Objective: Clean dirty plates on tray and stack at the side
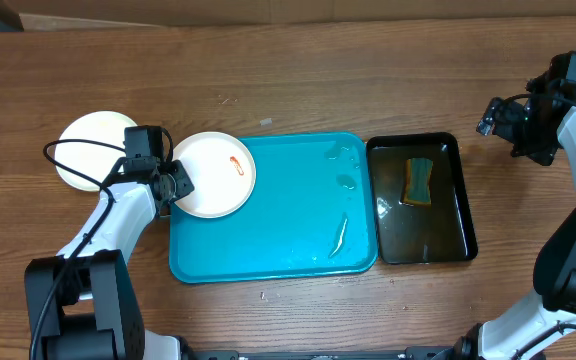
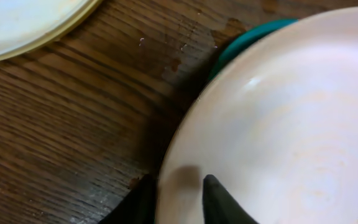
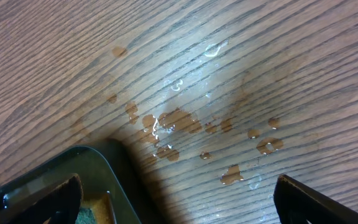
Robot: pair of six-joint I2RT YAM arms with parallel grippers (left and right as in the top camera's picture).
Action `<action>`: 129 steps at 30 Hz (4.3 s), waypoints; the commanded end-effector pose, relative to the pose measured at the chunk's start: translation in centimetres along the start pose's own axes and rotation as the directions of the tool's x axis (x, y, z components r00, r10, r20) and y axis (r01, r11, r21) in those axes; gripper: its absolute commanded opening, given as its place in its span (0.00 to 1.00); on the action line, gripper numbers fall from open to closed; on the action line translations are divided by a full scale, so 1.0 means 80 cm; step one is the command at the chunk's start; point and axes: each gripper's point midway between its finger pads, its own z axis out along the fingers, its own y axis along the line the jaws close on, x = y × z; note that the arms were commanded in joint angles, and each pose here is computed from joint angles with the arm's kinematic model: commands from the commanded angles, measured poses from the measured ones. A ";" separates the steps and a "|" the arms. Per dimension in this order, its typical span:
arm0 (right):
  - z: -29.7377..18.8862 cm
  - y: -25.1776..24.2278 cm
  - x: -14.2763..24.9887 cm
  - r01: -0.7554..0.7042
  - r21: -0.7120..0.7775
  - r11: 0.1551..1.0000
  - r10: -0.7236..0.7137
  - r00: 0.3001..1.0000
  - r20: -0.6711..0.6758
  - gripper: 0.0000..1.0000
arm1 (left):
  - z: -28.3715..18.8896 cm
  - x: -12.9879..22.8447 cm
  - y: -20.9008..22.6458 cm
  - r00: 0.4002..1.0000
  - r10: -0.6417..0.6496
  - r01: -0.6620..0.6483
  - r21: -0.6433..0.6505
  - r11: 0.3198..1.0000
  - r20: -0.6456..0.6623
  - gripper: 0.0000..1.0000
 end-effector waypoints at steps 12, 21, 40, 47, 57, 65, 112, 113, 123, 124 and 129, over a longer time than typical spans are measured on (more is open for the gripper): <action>-0.016 0.001 -0.011 0.001 -0.002 1.000 -0.001 0.999 0.042 1.00 | -0.009 0.068 -0.041 0.969 0.061 -0.006 0.224 0.975 -0.240 0.04; -0.016 0.001 -0.011 0.001 -0.002 1.000 -0.001 0.999 0.042 1.00 | -0.014 0.088 -0.060 0.955 0.127 -0.061 0.241 0.969 -0.268 0.04; -0.016 0.001 -0.011 0.001 -0.003 1.000 -0.001 0.999 0.042 1.00 | -0.046 0.084 -0.090 0.932 0.219 -0.145 0.255 0.956 -0.290 0.09; -0.016 0.001 -0.011 0.001 -0.003 1.000 -0.001 0.999 0.042 1.00 | -0.072 0.069 -0.089 0.923 0.241 -0.173 0.234 0.957 -0.301 0.40; -0.016 0.001 -0.011 0.001 -0.002 1.000 -0.001 0.999 0.042 1.00 | -0.097 0.025 -0.103 0.946 0.229 -0.177 0.227 0.958 -0.228 0.45; -0.016 0.001 -0.011 0.001 -0.002 1.000 -0.001 0.999 0.042 1.00 | -0.096 0.012 -0.099 0.958 0.208 -0.172 0.188 0.967 -0.195 0.51; -0.064 0.135 0.066 -0.172 -0.565 0.807 0.003 0.958 -0.288 0.86 | -0.088 0.062 -0.094 0.922 0.245 -0.203 0.166 0.965 -0.300 0.89; -0.063 0.138 0.075 -0.157 -0.560 0.814 -0.022 0.954 -0.299 0.82 | -0.088 0.062 -0.094 0.922 0.245 -0.203 0.166 0.965 -0.300 0.93; -0.020 0.109 0.142 0.074 -0.069 0.995 -0.094 0.931 -0.352 0.57 | -0.088 0.062 -0.094 0.922 0.246 -0.203 0.166 0.965 -0.300 1.00; -0.017 0.105 0.141 0.102 -0.009 0.995 -0.099 0.937 -0.334 0.57 | -0.088 0.062 -0.094 0.922 0.246 -0.204 0.166 0.965 -0.300 1.00; -0.011 0.114 0.138 0.213 0.118 0.970 -0.177 0.950 -0.259 0.58 | -0.088 0.062 -0.094 0.922 0.246 -0.204 0.166 0.965 -0.300 1.00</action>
